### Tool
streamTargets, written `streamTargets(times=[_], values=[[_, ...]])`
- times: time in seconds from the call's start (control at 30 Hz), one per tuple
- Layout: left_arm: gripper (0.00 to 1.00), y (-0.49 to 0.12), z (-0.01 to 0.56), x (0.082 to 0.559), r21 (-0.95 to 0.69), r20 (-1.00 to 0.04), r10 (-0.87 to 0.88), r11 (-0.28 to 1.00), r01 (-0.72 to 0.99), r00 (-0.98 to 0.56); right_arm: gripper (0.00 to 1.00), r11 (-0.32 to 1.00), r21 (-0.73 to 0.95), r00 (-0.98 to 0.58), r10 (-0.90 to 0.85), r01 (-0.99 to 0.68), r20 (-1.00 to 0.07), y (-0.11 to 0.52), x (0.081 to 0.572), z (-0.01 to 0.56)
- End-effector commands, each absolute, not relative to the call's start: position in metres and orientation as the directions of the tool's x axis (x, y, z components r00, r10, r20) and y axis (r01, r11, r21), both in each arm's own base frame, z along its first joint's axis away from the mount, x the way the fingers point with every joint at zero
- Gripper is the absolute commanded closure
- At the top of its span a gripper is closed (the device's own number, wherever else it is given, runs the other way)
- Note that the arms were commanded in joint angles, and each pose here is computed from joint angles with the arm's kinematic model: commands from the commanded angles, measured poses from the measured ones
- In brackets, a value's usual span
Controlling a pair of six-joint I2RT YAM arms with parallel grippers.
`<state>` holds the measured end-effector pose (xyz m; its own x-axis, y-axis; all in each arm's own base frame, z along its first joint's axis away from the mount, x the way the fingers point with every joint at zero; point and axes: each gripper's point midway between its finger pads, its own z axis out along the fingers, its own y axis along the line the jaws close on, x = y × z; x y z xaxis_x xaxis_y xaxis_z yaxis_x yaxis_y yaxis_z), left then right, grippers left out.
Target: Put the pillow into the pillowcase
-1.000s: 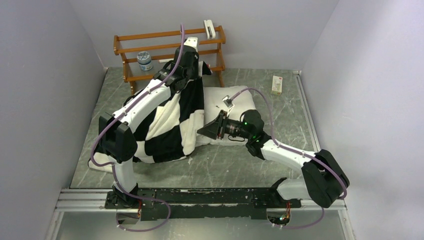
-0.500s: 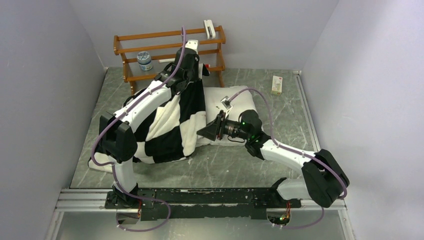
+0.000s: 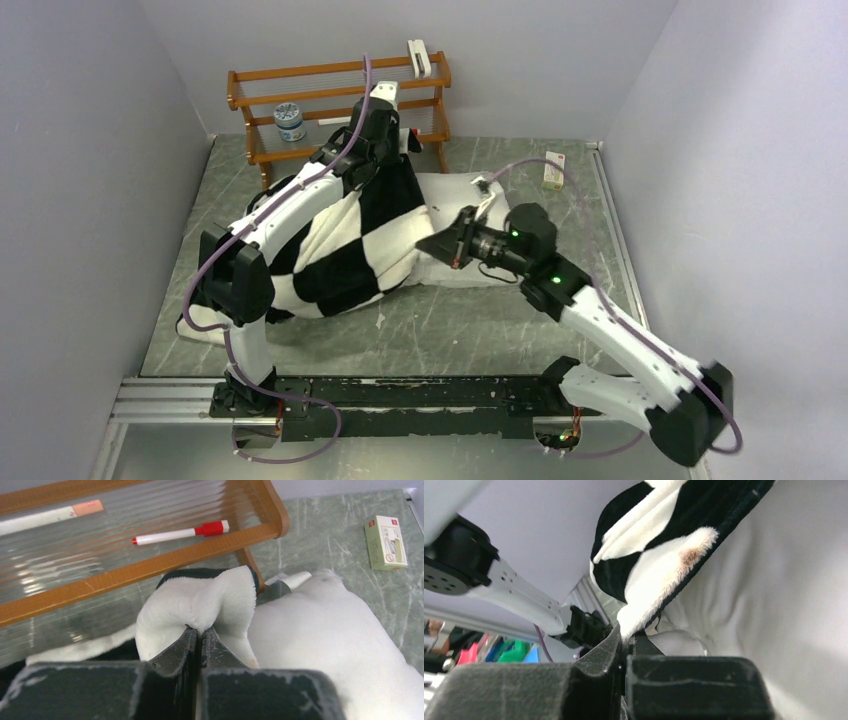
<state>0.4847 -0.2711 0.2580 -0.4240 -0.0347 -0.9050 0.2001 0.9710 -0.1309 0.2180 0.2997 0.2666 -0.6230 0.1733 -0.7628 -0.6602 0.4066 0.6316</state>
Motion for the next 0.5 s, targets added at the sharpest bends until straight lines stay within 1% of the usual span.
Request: streamTargets(times=[0.0,0.07,0.13,0.2,0.23,0.3,0.47], values=[[0.95,-0.28,0.277,0.487,-0.191,-0.925,-0.093,0.952,0.238,-0.369,1.0,0.671,0.608,-0.694,0.19,-0.424,-0.694,0.24,0.207,0.241],[0.95,-0.281,0.275,0.486,-0.194,-0.925,-0.095,0.95,0.245,-0.368,1.0,0.752,0.569,-0.73,0.176,-0.334,-0.661,0.222,0.204,0.204],[0.95,-0.287,0.277,0.483,-0.211,-0.925,-0.099,0.938,0.277,-0.367,1.0,0.796,0.542,-0.771,0.159,-0.269,-0.616,0.213,0.2,0.161],[0.95,-0.297,0.277,0.476,-0.248,-0.917,-0.115,0.915,0.319,-0.382,1.0,0.793,0.559,-0.803,0.161,-0.24,-0.574,0.216,0.196,0.13],[0.95,-0.302,0.277,0.472,-0.271,-0.911,-0.124,0.899,0.343,-0.394,1.0,0.786,0.57,-0.804,0.169,-0.238,-0.57,0.219,0.197,0.123],[0.95,-0.314,0.28,0.463,-0.321,-0.896,-0.14,0.859,0.398,-0.421,1.0,0.773,0.587,-0.8,0.185,-0.24,-0.571,0.224,0.201,0.122],[0.95,-0.337,0.282,0.442,-0.405,-0.868,-0.15,0.767,0.498,-0.474,1.0,0.79,0.557,-0.738,0.211,-0.258,-0.641,0.224,0.222,0.154]])
